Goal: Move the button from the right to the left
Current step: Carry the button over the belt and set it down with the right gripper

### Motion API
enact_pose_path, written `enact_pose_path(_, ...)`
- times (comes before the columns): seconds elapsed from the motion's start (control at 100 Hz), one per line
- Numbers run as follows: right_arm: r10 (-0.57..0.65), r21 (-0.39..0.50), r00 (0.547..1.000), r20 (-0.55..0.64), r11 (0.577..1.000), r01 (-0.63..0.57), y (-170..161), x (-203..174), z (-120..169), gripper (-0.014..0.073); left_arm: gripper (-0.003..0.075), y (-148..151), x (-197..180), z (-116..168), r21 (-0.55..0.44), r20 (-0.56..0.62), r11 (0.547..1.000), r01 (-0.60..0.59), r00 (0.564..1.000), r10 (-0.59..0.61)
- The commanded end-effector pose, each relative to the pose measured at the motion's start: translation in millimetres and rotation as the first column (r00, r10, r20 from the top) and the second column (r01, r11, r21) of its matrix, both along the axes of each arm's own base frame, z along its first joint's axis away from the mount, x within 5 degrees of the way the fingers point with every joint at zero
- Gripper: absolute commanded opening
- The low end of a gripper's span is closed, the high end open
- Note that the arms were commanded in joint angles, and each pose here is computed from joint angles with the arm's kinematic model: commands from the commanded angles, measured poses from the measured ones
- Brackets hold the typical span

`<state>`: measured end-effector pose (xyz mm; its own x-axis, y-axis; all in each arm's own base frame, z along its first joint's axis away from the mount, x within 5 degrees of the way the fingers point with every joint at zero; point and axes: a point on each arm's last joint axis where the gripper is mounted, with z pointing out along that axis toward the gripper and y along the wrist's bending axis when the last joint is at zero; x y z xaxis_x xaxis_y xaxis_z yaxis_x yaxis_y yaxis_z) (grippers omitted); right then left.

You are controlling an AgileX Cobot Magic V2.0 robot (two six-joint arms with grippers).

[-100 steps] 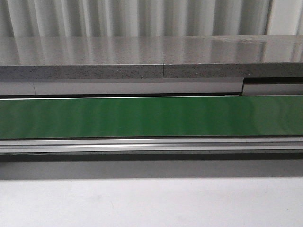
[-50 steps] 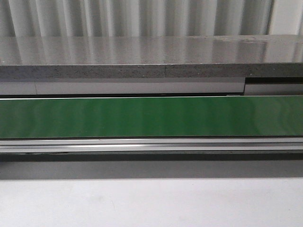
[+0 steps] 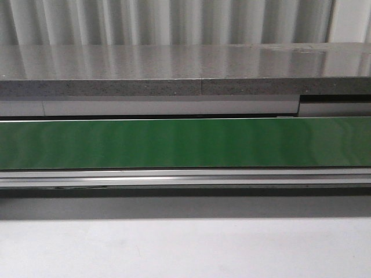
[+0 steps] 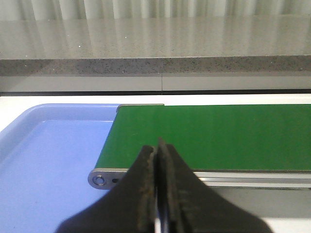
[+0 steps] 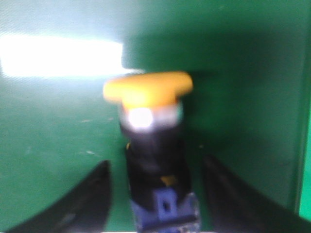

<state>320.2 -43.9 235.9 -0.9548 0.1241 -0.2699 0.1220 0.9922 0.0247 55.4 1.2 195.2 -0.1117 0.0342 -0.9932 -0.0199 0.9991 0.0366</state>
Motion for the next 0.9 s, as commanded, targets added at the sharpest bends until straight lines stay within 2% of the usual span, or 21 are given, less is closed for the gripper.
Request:
enact_pose_path(0.0, 0.012, -0.014, 0.994, 0.105, 1.0, -0.01, 1, 2, 23, 0.0561, -0.002, 0, -1, 1, -0.006, 0.089, 1.0, 0.007, 0.996, -0.006)
enact_pose_path(0.17, 0.022, -0.029, 0.983, 0.184, 0.999, -0.017, 4, -6, 45, 0.0573, -0.002, 0, -1, 1, -0.006, 0.089, 1.0, 0.007, 0.996, -0.006)
enact_pose_path(0.3, 0.105, -0.071, 0.96, 0.261, 0.993, -0.09, 18, -17, 69, 0.0553, -0.002, 0, -1, 1, -0.006, 0.089, 1.0, 0.007, 0.996, -0.006)
enact_pose_path(0.34, 0.143, -0.083, 0.949, 0.281, 0.989, -0.124, 26, -21, 76, 0.0521, -0.002, 0, -1, 1, -0.006, 0.089, 1.0, 0.007, 0.996, -0.006)
enact_pose_path(0.42, 0.193, -0.101, 0.933, 0.304, 0.98, -0.17, 39, -29, 84, 0.038, -0.002, 0, -1, 1, -0.006, 0.089, 1.0, 0.007, 0.996, -0.006)
enact_pose_path(0.54, 0.224, -0.105, 0.92, 0.323, 0.974, -0.2, 48, -45, 87, 0.0077, -0.002, 0, -1, 1, -0.006, 0.089, 1.0, 0.007, 0.996, -0.006)
enact_pose_path(0.62, 0.232, -0.107, 0.905, 0.356, 0.972, -0.208, 51, -60, 93, -0.0076, -0.002, 0, -1, 1, -0.006, 0.089, 1.0, 0.007, 0.996, -0.006)
enact_pose_path(0.73, 0.23, -0.114, 0.88, 0.416, 0.973, -0.201, 52, -83, 103, -0.0066, -0.002, 0, -1, 1, -0.006, 0.089, 1.0, 0.007, 0.996, -0.006)
enact_pose_path(0.89, 0.227, -0.139, 0.81, 0.541, 0.974, -0.18, 50, -121, 113, -0.0066, -0.002, 0, -1, 1, -0.006, 0.089, 1.0, 0.007, 0.996, -0.006)
